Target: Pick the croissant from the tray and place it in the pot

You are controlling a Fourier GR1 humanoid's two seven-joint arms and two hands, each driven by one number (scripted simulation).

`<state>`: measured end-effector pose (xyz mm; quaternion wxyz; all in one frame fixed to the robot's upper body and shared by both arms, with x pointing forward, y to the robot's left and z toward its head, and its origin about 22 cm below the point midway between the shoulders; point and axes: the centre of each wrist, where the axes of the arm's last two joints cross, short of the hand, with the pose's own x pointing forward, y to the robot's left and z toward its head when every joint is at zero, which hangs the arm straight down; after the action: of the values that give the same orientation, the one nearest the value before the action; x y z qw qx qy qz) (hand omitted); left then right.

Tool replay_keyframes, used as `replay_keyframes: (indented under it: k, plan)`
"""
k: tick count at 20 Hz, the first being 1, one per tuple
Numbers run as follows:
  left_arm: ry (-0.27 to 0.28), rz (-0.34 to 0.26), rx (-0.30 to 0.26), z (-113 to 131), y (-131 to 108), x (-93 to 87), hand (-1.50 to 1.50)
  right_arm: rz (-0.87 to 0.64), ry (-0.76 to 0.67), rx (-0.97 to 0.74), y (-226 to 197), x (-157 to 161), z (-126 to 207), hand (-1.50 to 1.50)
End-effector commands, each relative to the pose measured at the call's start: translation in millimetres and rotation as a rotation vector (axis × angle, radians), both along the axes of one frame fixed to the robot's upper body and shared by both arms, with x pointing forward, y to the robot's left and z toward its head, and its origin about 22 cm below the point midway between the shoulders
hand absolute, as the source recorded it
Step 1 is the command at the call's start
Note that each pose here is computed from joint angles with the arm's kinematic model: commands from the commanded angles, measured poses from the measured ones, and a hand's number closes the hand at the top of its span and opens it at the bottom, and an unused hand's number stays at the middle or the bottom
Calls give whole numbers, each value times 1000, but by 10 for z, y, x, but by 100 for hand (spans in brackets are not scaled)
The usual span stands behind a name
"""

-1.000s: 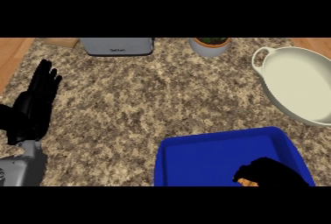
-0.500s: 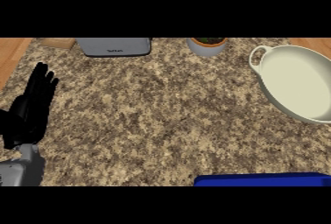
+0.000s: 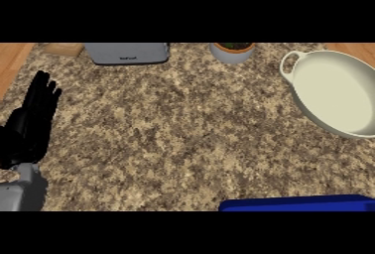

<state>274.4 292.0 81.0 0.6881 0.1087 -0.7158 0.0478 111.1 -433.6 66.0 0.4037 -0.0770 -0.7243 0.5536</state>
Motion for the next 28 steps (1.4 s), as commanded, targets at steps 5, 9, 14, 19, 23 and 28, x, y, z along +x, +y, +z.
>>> replay_keyframes:
  k: [5, 9, 14, 19, 23, 28]
  plan:
    - [0, -30, 2, 53, -108, 103, 0, -139, -134, 320, -536, 301, 771, 150]
    - [-14, -48, 1, -1, -58, 148, 0, -252, -140, 332, -801, 342, 873, 150]
    - [-29, -80, -9, -43, -183, 76, 0, -297, -71, 366, -892, 764, 1065, 150]
    - [-21, -95, 9, 148, -218, 174, 0, -331, -21, 372, -971, 1027, 812, 150]
    - [-17, -98, -6, 94, -265, 168, 0, -378, -3, 438, -941, 1366, 773, 150]
    - [-10, -90, -6, 72, -239, 224, 0, -486, -327, 196, -807, 1560, 637, 150]
